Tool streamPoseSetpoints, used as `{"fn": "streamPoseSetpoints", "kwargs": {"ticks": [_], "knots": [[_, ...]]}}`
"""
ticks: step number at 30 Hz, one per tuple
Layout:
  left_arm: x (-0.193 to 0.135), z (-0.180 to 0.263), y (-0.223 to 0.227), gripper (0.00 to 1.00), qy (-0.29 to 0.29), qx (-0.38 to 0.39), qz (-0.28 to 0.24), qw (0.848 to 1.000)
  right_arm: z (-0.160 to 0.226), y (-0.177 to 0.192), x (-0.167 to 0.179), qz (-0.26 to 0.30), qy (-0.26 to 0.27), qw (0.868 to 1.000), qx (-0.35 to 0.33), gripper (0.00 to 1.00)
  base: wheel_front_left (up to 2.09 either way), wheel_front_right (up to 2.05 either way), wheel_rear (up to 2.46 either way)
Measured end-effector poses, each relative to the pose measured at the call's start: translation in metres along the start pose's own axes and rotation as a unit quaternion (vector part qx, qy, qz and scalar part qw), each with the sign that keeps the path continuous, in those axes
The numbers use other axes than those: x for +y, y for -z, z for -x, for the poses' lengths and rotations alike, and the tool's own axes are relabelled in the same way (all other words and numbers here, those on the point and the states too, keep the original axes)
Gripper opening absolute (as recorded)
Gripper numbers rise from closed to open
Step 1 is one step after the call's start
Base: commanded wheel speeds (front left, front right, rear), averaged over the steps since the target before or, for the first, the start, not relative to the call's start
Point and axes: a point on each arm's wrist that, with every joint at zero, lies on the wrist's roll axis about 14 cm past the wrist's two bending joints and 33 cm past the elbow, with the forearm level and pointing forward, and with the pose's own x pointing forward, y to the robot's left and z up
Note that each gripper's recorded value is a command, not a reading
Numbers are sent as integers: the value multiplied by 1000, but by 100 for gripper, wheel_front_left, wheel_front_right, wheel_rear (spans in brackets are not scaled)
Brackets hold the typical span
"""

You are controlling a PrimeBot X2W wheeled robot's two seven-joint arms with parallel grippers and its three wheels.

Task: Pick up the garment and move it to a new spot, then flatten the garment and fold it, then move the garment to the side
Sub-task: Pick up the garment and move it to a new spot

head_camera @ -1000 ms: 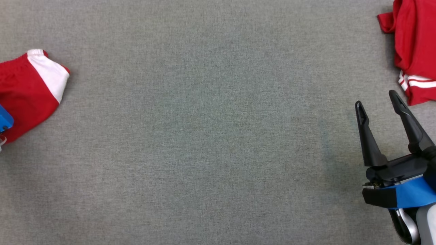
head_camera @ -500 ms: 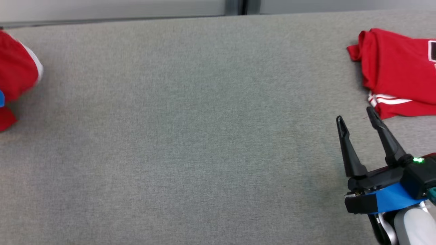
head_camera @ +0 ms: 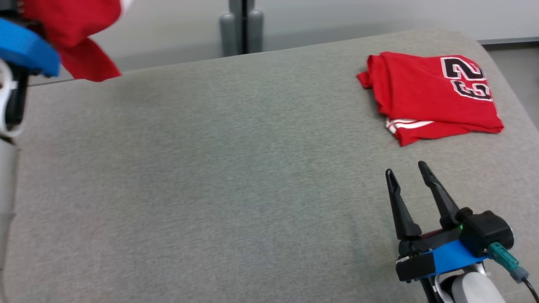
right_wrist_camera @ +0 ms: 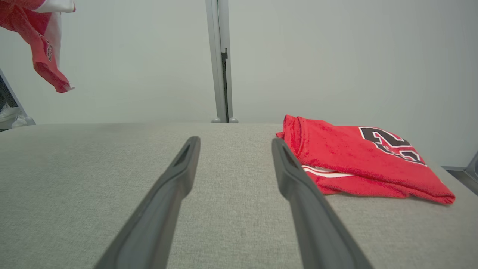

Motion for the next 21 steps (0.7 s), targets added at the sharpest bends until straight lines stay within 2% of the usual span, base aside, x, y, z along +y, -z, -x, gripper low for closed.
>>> {"fn": "streamPoseSetpoints", "kwargs": {"ticks": [5,11,14,21], "knots": [[-81,-27,-30,0,89,-45,37,994,16,-1,-16,-13,38,999,1,100,0,0,0],[-167,-31,-47,0,185,-68,66,978,33,-5,-32,-25,74,997,-3,100,0,0,0],[-192,-26,-34,0,209,-52,76,974,38,-6,-36,-28,83,996,-4,100,0,0,0],[-229,9,44,0,238,39,92,966,39,-5,-34,-32,84,996,-2,100,0,0,0]]}}
